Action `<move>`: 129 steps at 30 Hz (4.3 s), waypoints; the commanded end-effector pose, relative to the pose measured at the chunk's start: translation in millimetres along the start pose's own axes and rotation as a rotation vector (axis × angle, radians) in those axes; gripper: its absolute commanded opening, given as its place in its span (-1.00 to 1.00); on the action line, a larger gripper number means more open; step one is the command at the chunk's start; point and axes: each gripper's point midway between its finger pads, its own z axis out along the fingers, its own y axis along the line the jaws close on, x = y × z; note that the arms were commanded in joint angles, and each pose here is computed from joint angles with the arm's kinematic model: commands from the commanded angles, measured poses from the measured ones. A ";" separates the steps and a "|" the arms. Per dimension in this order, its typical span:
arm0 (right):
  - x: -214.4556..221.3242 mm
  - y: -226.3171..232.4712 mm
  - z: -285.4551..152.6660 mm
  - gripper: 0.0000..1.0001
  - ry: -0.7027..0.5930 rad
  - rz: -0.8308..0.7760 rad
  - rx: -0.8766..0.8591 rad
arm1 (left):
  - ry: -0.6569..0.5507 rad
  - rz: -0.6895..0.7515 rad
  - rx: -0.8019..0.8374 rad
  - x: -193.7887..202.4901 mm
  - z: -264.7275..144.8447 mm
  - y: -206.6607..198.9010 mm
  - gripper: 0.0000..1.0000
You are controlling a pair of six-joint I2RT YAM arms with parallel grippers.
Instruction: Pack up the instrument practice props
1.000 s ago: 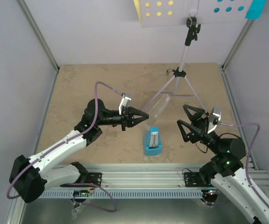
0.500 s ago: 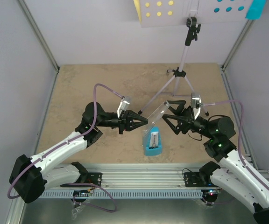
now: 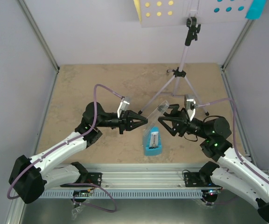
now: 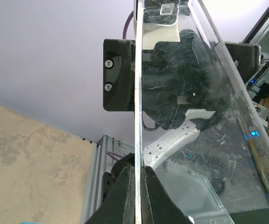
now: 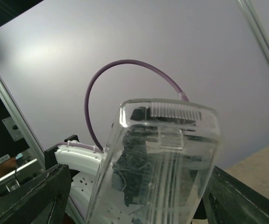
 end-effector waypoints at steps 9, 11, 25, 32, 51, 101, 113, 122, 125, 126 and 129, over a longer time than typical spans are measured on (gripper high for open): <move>-4.2 7.8 2.8 0.22 -0.045 0.000 -0.020 | -0.022 0.054 0.001 -4.9 -3.6 -5.2 -1.00; -3.9 6.0 2.9 0.15 -0.048 0.004 -0.013 | -0.023 0.057 -0.001 -5.1 -3.8 -5.2 -1.00; -3.1 -13.2 -7.4 0.00 -0.054 -0.093 0.132 | -0.018 0.062 -0.105 -5.5 -5.3 11.2 0.56; -3.6 -36.4 -41.6 -0.01 0.009 -0.249 0.408 | 0.013 0.077 -0.335 -2.1 -14.1 48.6 0.95; 33.8 -87.1 -111.6 -0.01 0.110 -0.361 0.748 | 0.460 0.229 -0.433 105.8 8.9 93.1 0.98; 50.3 -88.7 -119.1 0.02 0.092 -0.356 0.712 | 0.501 0.444 -0.878 102.8 -26.2 153.0 -0.20; 91.3 -123.2 -99.1 0.03 0.190 -0.369 0.665 | 0.454 0.418 -0.850 90.8 -24.9 145.4 0.53; 95.5 -123.3 -83.2 0.03 0.235 -0.475 0.590 | 0.275 0.408 -0.820 35.4 -30.9 100.3 0.99; 97.4 -125.8 -87.1 0.02 0.214 -0.519 0.593 | 0.177 0.248 -0.835 -1.2 -45.6 106.7 0.98; 96.8 -125.6 -87.7 0.02 0.201 -0.537 0.589 | 0.174 0.178 -0.819 -3.8 -51.0 114.0 0.97; 95.0 -121.5 -84.8 0.03 0.162 -0.586 0.558 | 0.169 0.031 -0.701 1.4 -51.1 125.8 0.92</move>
